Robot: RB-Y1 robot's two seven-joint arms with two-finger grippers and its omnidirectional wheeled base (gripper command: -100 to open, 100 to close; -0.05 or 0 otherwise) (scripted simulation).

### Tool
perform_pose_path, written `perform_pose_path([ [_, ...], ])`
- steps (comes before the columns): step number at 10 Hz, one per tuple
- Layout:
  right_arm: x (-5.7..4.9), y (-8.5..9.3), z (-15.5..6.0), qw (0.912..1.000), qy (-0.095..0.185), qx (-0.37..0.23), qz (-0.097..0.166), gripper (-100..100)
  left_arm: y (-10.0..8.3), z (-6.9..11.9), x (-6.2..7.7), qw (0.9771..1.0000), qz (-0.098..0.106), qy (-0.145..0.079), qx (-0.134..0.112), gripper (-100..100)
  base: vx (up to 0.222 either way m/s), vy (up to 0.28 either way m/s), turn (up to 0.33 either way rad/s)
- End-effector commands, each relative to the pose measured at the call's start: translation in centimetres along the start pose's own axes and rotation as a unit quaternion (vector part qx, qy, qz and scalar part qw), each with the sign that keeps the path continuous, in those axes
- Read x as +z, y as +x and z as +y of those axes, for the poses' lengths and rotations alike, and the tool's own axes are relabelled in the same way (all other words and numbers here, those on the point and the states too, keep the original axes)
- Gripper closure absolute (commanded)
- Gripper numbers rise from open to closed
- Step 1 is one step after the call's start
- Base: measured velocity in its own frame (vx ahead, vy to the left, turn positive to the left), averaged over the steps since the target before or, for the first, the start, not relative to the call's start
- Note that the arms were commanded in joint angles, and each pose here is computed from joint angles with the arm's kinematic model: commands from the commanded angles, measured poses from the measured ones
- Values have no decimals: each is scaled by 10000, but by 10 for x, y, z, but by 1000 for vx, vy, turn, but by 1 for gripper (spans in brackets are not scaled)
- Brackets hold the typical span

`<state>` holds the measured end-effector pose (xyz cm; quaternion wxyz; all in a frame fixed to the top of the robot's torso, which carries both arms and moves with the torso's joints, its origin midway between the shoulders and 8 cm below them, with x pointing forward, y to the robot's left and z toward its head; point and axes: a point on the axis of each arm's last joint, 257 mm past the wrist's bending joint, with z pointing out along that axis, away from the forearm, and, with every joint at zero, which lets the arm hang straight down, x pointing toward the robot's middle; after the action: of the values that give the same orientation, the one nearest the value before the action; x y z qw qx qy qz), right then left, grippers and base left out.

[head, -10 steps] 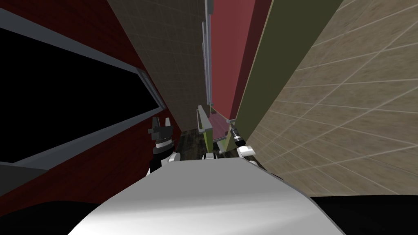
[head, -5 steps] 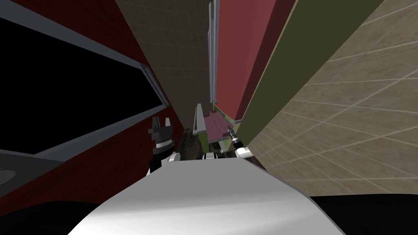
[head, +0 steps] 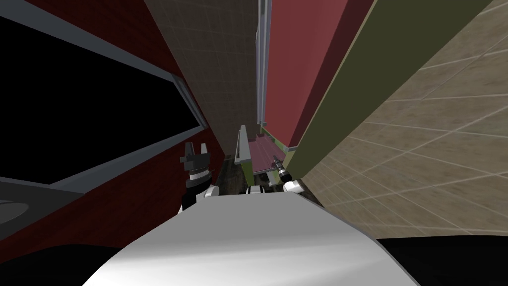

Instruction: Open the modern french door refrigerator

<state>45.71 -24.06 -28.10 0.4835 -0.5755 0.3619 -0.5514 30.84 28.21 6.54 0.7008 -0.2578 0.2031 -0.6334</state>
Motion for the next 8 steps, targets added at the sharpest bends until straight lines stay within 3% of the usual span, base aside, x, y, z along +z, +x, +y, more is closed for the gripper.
perform_pose_path([
  [1,0,22,-9,9986,229,419,239,-100,0,0,0,10000,0,0,0,0,2,39,199],
  [3,-5,46,-8,9963,265,617,533,-100,0,0,0,10000,0,0,0,0,6,40,24],
  [8,-9,66,-15,9870,466,1261,877,-100,0,0,0,10000,0,0,0,0,0,0,-2],
])
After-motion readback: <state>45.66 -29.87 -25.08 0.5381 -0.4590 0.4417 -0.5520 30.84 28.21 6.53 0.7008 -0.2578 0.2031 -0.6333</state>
